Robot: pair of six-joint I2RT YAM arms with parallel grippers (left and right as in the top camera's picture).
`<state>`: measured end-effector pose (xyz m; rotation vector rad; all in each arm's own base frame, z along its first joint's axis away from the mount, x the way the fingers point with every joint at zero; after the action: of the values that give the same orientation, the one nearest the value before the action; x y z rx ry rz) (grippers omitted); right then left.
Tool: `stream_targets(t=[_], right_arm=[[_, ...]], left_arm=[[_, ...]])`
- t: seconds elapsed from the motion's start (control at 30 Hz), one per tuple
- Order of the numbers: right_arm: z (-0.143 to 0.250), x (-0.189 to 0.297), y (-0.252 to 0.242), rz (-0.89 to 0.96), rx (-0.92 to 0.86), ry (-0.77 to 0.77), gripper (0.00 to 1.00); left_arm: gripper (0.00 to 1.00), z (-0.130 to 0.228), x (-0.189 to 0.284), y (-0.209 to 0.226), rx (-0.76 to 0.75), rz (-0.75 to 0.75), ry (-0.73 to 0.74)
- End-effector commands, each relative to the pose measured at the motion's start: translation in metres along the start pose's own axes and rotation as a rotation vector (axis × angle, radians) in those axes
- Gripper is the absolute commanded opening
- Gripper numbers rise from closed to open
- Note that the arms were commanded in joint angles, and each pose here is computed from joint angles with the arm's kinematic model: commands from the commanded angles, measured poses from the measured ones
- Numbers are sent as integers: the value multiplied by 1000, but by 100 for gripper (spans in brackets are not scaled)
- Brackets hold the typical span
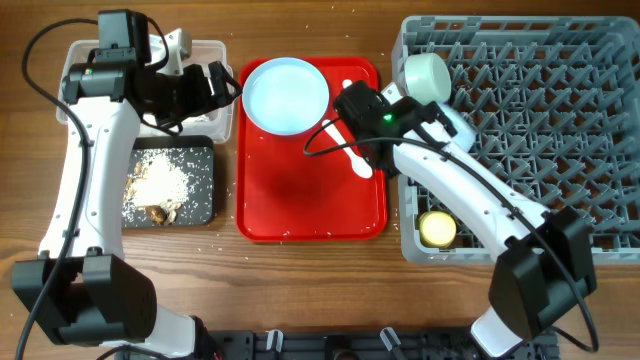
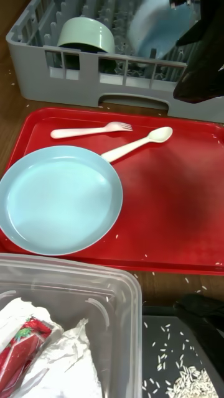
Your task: Sort waste into correct bins and load items into the dishwasher rack
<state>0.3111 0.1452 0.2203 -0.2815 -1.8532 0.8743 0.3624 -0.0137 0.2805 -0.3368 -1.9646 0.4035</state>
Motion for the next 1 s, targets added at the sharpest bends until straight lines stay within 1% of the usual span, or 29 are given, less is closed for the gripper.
stream_targets(t=[0.0,0.03,0.1,0.17,0.23,0.27,0.3,0.33,0.37,0.43,0.5,0.53,0.63,0.73,0.87,0.97], right_arm=[[-22,16,-5,-118,-135,-76,91],[-28,23,-6,-180,-180,-99,95],[-39,36,-7,-326,-240,-136,98],[-50,48,-7,-486,-284,-175,98],[-66,62,-1,-770,-349,-230,98],[-71,64,1,-846,-386,-238,98],[-77,64,3,-929,-453,-244,91],[-82,62,5,-969,-510,-261,81],[-86,59,8,-981,-562,-275,79],[-93,44,21,-1000,-730,-290,78],[-96,21,40,-993,-879,-256,74],[-98,8,52,-986,-911,-227,69],[-103,-35,94,-966,-922,-129,59],[-103,-66,125,-949,-895,-62,53],[-103,-82,141,-933,-885,-30,39],[-102,-87,145,-926,-883,-22,32]], left_arm=[[100,-3,8,-4,-14,3,-26],[100,-3,8,-4,-14,3,-26],[100,-3,8,-4,-14,3,-26],[100,-3,8,-4,-14,3,-26],[100,-3,8,-4,-14,3,-26],[100,-3,8,-4,-14,3,-26],[100,-3,8,-4,-14,3,-26],[100,-3,8,-4,-14,3,-26],[100,-3,8,-4,-14,3,-26],[100,-3,8,-4,-14,3,-26],[100,-3,8,-4,-14,3,-26],[100,-3,8,-4,-14,3,-26],[100,-3,8,-4,-14,3,-26],[100,-3,8,-4,-14,3,-26],[100,-3,8,-4,-14,3,-26],[100,-3,8,-4,-14,3,-26]])
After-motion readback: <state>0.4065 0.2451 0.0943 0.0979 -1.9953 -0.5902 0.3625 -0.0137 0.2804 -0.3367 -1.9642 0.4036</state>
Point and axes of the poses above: each gripper's point midway between its finger pads, its own x axis back along the fingers, its own y axis along the line the jaws close on, z = x × y, the point moved 10 cm from there along x, back along the fingers, and after that the axes turned 8 degrees about -x, right-handed, at the moved point
